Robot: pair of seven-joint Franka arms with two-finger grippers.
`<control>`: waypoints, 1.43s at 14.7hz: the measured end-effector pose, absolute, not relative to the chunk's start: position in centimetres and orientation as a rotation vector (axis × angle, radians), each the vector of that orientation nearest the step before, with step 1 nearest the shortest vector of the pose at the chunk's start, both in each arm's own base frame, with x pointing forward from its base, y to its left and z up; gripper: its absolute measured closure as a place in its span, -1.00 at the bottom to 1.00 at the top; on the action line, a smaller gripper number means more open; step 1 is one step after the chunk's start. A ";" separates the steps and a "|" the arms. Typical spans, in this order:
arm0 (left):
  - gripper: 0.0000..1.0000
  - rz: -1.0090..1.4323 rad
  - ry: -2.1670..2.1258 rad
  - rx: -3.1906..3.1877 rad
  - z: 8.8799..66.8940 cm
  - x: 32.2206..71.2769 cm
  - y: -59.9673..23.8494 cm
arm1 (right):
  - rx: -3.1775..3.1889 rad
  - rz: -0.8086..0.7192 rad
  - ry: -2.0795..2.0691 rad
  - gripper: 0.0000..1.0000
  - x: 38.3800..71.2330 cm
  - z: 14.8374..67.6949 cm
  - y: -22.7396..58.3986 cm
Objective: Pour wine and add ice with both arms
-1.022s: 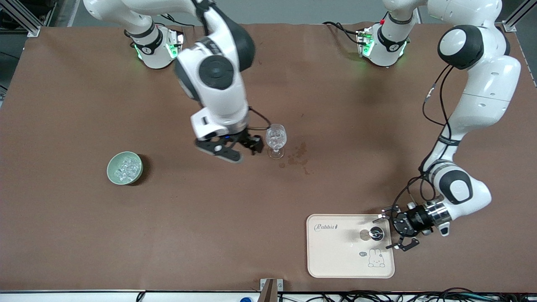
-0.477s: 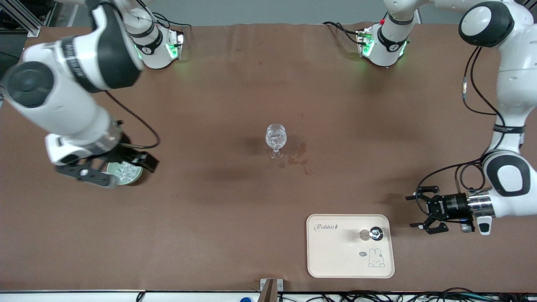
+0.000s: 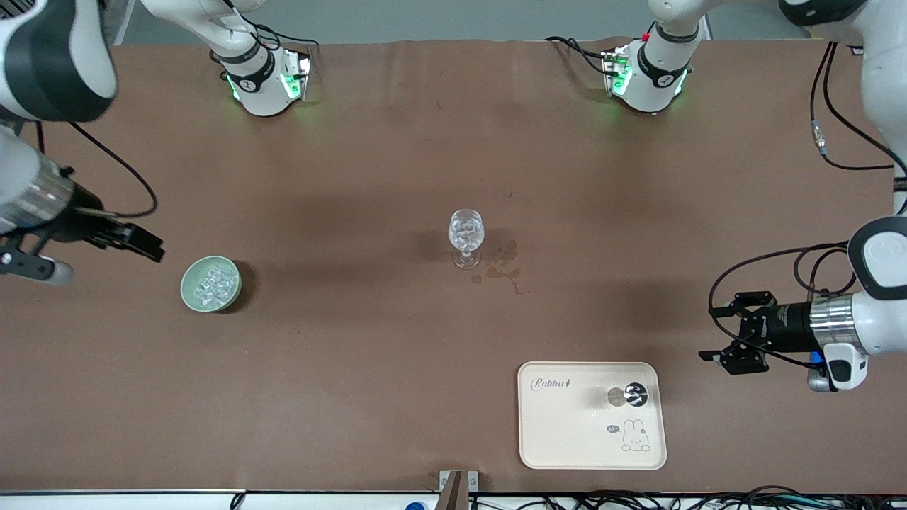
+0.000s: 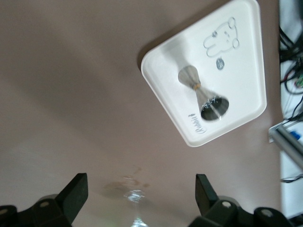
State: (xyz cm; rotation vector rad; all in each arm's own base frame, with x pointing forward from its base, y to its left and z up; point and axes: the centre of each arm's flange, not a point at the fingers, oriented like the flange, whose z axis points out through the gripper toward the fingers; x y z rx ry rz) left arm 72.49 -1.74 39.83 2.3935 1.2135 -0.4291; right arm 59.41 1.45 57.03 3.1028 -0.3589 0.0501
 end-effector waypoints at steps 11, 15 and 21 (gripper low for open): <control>-1.00 -0.013 0.615 3.010 54.6 67.0 -7.5 | 3.125 0.042 -0.230 -1.00 53.2 59.9 -3.3; -1.00 0.115 0.397 3.157 59.6 64.4 -7.8 | 3.127 0.066 -0.193 -1.00 52.3 60.7 -3.6; -1.00 0.107 0.248 3.202 64.6 58.7 -5.9 | 3.121 0.132 -0.165 -1.00 52.6 62.4 -5.7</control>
